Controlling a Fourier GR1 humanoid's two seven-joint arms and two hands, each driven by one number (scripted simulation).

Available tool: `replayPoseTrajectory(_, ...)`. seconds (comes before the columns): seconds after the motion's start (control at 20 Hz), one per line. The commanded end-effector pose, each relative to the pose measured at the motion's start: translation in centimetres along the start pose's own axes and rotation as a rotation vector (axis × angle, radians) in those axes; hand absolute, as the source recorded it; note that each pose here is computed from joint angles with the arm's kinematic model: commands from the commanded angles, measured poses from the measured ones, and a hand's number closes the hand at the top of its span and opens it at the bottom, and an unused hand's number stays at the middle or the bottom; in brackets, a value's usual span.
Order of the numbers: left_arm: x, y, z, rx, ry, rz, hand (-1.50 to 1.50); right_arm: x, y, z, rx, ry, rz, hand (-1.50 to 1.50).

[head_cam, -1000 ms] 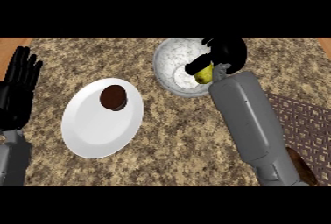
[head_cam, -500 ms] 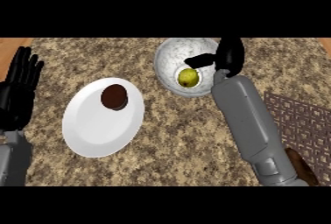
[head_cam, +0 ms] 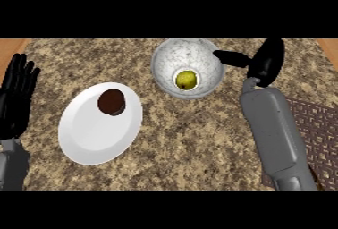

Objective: Pick the pear from the placemat and place it in the bowl

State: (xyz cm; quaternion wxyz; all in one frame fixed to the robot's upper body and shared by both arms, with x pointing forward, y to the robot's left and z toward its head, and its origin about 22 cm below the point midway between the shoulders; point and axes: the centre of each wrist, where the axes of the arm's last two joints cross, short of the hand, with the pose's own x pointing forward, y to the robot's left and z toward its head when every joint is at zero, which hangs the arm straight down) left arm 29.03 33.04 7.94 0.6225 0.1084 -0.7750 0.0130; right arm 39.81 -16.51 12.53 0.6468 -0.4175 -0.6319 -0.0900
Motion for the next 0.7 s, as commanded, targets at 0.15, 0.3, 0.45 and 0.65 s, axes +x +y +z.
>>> replayPoseTrajectory(0.15, 0.0, 1.4, 0.1, 0.023, 0.017, -0.003, 0.00, -4.0, -8.3, 0.3, -0.078, 0.001, -0.110, -1.50)
replayPoseTrajectory(0.3, 0.5, -1.0, 0.2, 0.006, 0.003, 0.009, 0.00, -6.3, -13.4, -1.1, -0.085, -0.016, -0.135, -1.50)
replayPoseTrajectory(0.45, 0.1, 0.0, 0.7, 0.021, 0.000, -0.007, 0.00, -8.0, -17.2, 0.4, -0.073, -0.020, -0.134, -1.50)
replayPoseTrajectory(0.65, 0.7, -0.1, 0.1, 0.019, 0.008, 0.023, 0.00, -11.9, -21.3, -0.2, -0.063, -0.028, -0.167, -1.50)
